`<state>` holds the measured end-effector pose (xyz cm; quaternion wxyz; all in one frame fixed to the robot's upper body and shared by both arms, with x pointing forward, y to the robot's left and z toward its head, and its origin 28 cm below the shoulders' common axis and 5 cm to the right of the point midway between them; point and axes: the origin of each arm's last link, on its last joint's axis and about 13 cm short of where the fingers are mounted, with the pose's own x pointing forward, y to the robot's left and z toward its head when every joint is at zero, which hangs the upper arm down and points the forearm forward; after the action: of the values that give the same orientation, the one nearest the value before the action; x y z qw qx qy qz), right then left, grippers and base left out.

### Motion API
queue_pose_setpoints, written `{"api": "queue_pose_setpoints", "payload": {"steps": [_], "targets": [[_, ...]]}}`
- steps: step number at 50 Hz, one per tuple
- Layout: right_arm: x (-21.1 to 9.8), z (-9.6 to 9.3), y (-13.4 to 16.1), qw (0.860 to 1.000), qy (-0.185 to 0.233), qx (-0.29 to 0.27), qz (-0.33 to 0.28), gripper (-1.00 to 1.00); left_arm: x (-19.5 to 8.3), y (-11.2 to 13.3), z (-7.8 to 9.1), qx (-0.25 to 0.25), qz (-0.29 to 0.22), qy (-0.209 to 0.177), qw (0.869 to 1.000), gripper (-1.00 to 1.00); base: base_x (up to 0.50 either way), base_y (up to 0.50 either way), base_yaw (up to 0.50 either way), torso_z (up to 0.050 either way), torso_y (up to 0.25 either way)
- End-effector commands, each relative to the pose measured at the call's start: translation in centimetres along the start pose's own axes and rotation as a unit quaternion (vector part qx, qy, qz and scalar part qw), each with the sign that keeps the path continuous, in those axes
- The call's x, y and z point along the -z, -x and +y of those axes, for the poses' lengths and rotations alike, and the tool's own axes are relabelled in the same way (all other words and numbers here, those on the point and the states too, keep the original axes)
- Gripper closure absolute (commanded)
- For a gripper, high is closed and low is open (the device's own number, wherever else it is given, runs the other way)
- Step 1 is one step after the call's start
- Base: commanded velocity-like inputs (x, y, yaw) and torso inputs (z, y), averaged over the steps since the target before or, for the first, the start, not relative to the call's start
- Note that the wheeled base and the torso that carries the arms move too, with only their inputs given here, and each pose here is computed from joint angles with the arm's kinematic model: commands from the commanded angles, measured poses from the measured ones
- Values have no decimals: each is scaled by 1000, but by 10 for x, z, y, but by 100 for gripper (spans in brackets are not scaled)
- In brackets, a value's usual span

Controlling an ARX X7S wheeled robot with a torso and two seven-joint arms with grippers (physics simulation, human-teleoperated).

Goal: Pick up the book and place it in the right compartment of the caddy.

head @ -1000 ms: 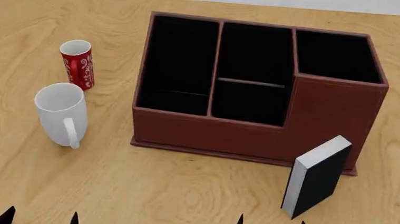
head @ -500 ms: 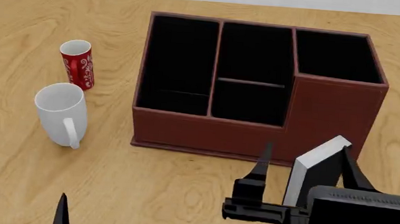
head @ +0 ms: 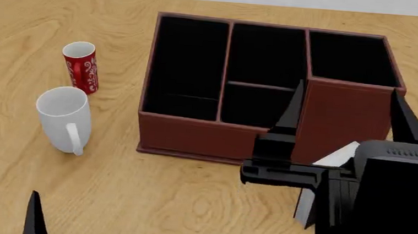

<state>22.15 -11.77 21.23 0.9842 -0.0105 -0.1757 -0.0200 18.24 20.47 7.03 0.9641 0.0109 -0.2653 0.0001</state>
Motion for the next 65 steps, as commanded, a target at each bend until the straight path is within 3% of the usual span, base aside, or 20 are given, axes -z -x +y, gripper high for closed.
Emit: {"api": "queue_pose_setpoints", "payload": {"steps": [1, 6, 15, 65], "targets": [[-26, -2, 1, 999, 5, 0, -32, -100, -10, 1, 1, -10, -40, -11, 999, -100, 0, 0, 0, 0, 0], [-30, -3, 0, 999, 9, 5, -34, -100, -14, 2, 2, -21, -66, -28, 997, -100, 0, 0, 0, 0, 0], [-32, -3, 1, 999, 8, 5, -37, -100, -22, 6, 2, -20, -95, -24, 995, -100, 37, 0, 0, 0, 0], [-33, -4, 0, 999, 8, 8, -36, -100, -24, 7, 1, -12, -98, -12, 995, -100, 211, 0, 0, 0, 0]]}}
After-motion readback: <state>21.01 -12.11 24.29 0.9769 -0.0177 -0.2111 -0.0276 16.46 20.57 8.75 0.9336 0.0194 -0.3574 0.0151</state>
